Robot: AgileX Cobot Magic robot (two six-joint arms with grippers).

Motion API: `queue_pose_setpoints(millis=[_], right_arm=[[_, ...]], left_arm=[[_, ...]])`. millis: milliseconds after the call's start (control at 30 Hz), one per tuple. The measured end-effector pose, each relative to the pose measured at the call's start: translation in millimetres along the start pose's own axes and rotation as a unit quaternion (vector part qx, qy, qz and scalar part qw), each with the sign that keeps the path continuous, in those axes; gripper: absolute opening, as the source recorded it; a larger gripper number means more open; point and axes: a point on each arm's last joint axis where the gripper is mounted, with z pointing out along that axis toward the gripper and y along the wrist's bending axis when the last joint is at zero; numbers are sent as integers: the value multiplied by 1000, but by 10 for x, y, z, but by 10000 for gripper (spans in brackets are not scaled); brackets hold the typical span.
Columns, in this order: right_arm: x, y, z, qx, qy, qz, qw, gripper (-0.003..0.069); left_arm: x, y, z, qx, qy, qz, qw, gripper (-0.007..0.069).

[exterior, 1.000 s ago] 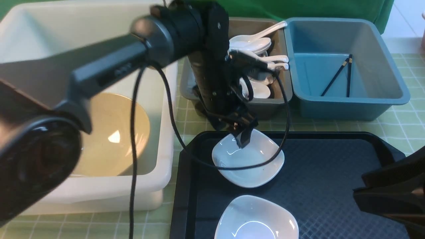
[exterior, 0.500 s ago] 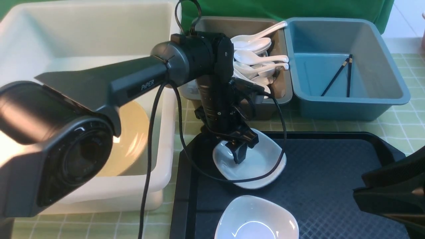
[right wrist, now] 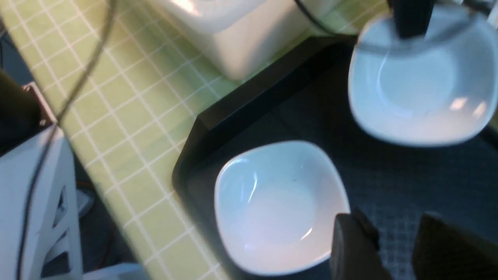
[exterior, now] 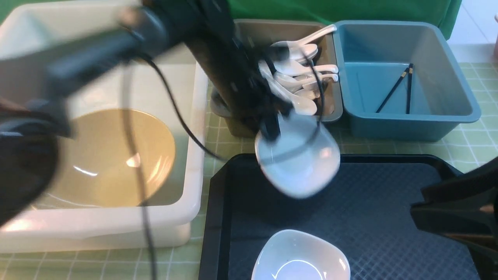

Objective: On green table put chopsticks spoon bowls plates into blue grey white boxes.
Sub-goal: 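Place the white bowl into the white bin with the other dishes with the left gripper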

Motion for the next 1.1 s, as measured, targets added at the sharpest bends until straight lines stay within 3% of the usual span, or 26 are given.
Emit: queue_pose_setpoints(millis=[100,133,233,267,333,400,567,733,833,1100], right_arm=[[-41,12,9,-8,-17,-47,999,236],[-43,14,14,-10,-17,-45,999,236],[-166,26,91,-37,-26,-84,995,236],[-231,21,145,-50,-25,-95,994,236],[-275,15,193,-59,-22,-102,993,235],[-358,14,301,-88,-12,-111,990,207],[-512,6,528,-141,-18,-116,983,53],[-560,8,615,-162,-30,-117,979,24],[-565,12,613,-163,-33,-121,979,24],[-563,20,609,-168,-31,-120,978,24]], left_arm=[[71,-21,-743,-19,-78,-3,997,15],[81,-17,-796,-21,-84,-4,996,15],[354,124,-1623,-72,-166,-34,983,15],[545,229,-1943,-100,-196,-61,973,15],[709,319,-2125,-121,-211,-86,966,15],[1143,533,-2460,-175,-230,-150,945,15],[2080,1023,-2543,-257,-171,-302,902,15],[2499,1278,-2470,-321,-105,-398,853,15],[2541,1354,-2447,-352,-83,-416,835,15],[2390,1562,-2144,-383,4,-390,837,15]])
